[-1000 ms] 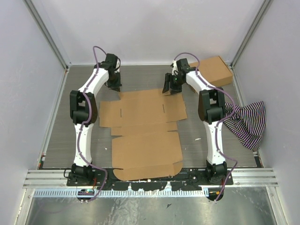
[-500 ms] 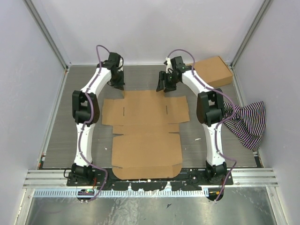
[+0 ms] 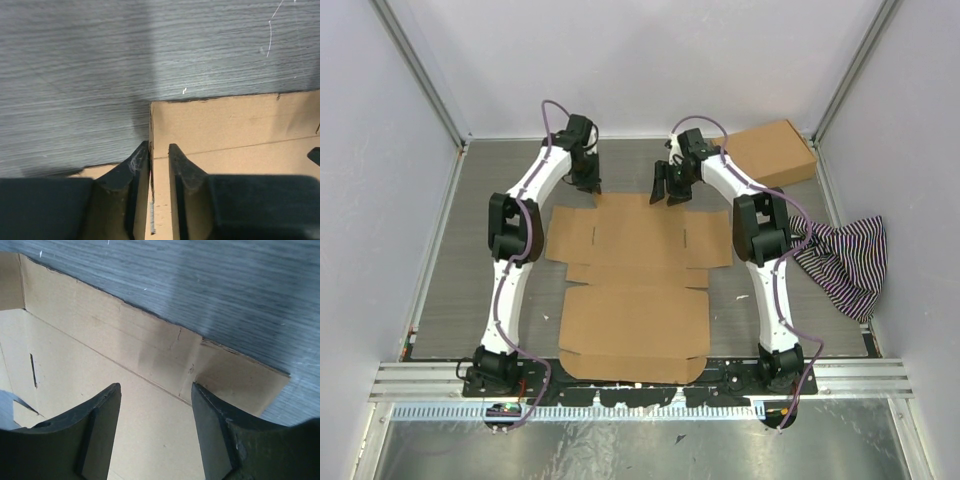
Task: Fold the paper box
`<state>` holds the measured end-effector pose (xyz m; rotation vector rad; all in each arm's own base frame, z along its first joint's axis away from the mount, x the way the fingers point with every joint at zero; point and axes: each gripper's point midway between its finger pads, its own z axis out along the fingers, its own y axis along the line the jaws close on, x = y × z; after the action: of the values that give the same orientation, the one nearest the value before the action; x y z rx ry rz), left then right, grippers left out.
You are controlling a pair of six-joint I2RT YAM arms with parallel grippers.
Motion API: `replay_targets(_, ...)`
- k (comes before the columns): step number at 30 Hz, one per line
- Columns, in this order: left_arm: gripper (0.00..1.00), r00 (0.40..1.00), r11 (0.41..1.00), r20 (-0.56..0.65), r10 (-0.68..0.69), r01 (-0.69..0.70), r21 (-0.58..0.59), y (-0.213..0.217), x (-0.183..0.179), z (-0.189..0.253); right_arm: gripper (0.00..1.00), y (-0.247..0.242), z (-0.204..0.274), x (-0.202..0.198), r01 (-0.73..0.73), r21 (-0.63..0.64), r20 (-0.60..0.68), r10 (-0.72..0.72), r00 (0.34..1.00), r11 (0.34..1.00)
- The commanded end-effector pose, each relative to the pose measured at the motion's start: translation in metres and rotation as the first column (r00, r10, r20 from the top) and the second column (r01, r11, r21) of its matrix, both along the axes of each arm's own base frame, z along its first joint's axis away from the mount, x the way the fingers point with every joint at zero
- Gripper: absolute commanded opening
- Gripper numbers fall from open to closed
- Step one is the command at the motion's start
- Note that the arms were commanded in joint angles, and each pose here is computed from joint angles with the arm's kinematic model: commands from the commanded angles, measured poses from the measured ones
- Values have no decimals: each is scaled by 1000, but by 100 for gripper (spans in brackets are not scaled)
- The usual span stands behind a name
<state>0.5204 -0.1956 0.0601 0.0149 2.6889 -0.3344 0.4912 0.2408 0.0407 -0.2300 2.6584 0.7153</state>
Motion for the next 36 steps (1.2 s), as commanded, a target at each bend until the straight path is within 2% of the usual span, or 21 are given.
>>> replay_targets(1, 34, 997, 999, -75, -3, -1, -48, -15, -12, -16, 64, 2, 2, 6, 15, -14, 15, -15, 1000, 1000)
replay_targets(3, 42, 997, 998, -76, -4, -2, -66, -18, -12, -14, 64, 1, -2, 6, 20, -22, 10, -20, 1000, 1000)
replay_targets(7, 45, 996, 995, -84, -8, -1, -101, -25, -13, -12, 64, 1, -9, 5, 28, -25, -5, -28, 1000, 999)
replay_targets(24, 42, 998, 990, -59, 7, -16, -142, -43, -11, 23, 64, -3, -12, 6, 39, -39, -6, -40, 999, 998)
replay_targets(36, 41, 986, 989, -166, 25, -49, -140, -47, -16, -31, 64, -5, -13, 8, 59, -37, -20, -60, 998, 998)
